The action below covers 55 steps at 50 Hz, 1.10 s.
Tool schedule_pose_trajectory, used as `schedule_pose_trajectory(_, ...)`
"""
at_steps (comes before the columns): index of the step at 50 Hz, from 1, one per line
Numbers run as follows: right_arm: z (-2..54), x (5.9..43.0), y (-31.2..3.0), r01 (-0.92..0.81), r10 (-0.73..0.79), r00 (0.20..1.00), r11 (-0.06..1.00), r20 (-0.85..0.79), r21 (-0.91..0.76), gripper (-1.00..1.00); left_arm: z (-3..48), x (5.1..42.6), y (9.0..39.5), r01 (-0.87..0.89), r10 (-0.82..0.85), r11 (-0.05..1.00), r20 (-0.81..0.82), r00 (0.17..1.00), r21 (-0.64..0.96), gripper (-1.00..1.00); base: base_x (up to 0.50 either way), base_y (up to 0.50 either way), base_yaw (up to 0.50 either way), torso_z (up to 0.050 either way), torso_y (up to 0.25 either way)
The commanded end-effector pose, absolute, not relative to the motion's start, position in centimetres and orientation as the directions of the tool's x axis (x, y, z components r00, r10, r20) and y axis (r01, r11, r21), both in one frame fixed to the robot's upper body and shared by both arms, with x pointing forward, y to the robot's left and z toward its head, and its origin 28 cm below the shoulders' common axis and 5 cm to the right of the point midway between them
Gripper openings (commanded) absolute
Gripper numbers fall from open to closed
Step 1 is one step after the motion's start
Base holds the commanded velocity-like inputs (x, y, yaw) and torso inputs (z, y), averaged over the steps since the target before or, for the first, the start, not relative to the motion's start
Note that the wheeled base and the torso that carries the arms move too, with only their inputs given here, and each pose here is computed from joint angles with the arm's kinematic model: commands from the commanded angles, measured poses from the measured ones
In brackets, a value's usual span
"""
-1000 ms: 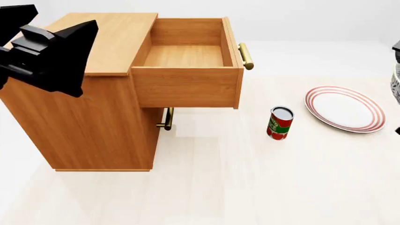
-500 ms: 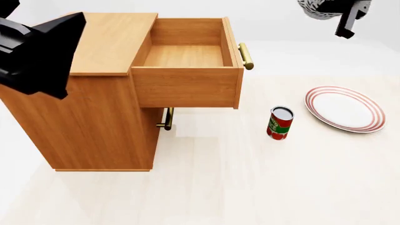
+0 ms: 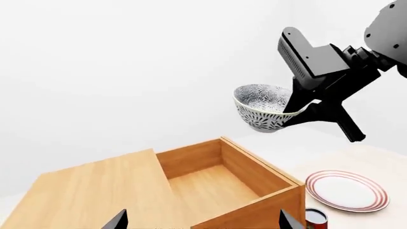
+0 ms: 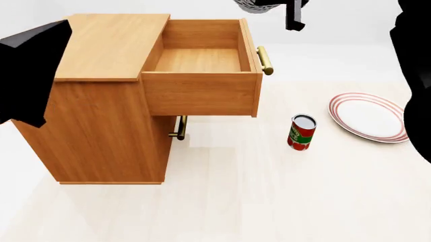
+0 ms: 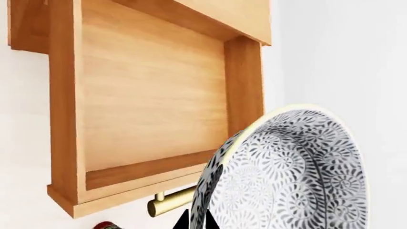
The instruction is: Put the bowl in the top drawer of the cabinet.
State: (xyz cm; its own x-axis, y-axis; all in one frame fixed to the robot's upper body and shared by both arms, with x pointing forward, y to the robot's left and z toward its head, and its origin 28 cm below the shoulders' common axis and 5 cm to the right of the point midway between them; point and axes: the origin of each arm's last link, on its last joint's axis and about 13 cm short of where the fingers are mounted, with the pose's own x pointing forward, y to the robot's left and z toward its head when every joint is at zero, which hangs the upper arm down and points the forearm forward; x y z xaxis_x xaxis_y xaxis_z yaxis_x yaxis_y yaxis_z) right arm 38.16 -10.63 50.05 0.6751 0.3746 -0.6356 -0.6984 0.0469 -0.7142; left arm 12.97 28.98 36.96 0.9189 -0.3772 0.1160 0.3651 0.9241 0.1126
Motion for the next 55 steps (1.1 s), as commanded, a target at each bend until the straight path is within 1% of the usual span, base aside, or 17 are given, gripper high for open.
schedule_pose_trajectory(1,50.8,37.8,-8.3,-0.696,0.434,0.631,-0.051,-0.643,-0.717,-1.0,37.4,11.2,29.1,0.379,-0.393,0.918,0.137,0.909,0.12,1.0,0.0,0.0,0.0,0.0,0.0)
schedule_pose_trajectory(11,51.0,37.6,-6.9,-0.691,0.468,0.599,-0.109,-0.65,-0.715,-1.0,37.4,10.0,29.6,0.359,-0.377,0.924,0.162,0.912,0.131,1.0,0.0,0.0,0.0,0.0,0.0)
schedule_pose_trajectory(20,51.2,37.3,-5.9,-0.668,0.487,0.595,-0.143,-0.639,-0.73,-1.0,37.6,9.3,30.0,0.347,-0.367,0.928,0.178,0.913,0.133,1.0,0.0,0.0,0.0,0.0,0.0)
schedule_pose_trajectory(29,51.4,36.9,-4.8,-0.646,0.529,0.574,-0.176,-0.625,-0.743,-1.0,37.5,9.0,30.2,0.337,-0.357,0.932,0.186,0.915,0.132,1.0,0.0,0.0,0.0,0.0,0.001)
schedule_pose_trajectory(38,51.1,36.9,-4.5,-0.639,0.531,0.577,-0.179,-0.621,-0.748,-1.0,37.3,8.6,30.4,0.326,-0.347,0.936,0.191,0.918,0.134,1.0,0.0,0.0,0.0,0.0,0.0)
schedule_pose_trajectory(50,51.3,36.8,-4.3,-0.631,0.535,0.58,-0.18,-0.614,-0.754,-1.0,37.4,8.4,30.5,0.323,-0.344,0.937,0.2,0.917,0.131,1.0,0.0,0.0,0.0,0.0,-0.084)
schedule_pose_trajectory(55,51.4,36.8,-4.5,-0.627,0.518,0.6,-0.168,-0.61,-0.76,-1.0,37.4,8.5,30.6,0.321,-0.342,0.938,0.201,0.918,0.13,1.0,0.0,0.0,0.0,0.0,-0.075)
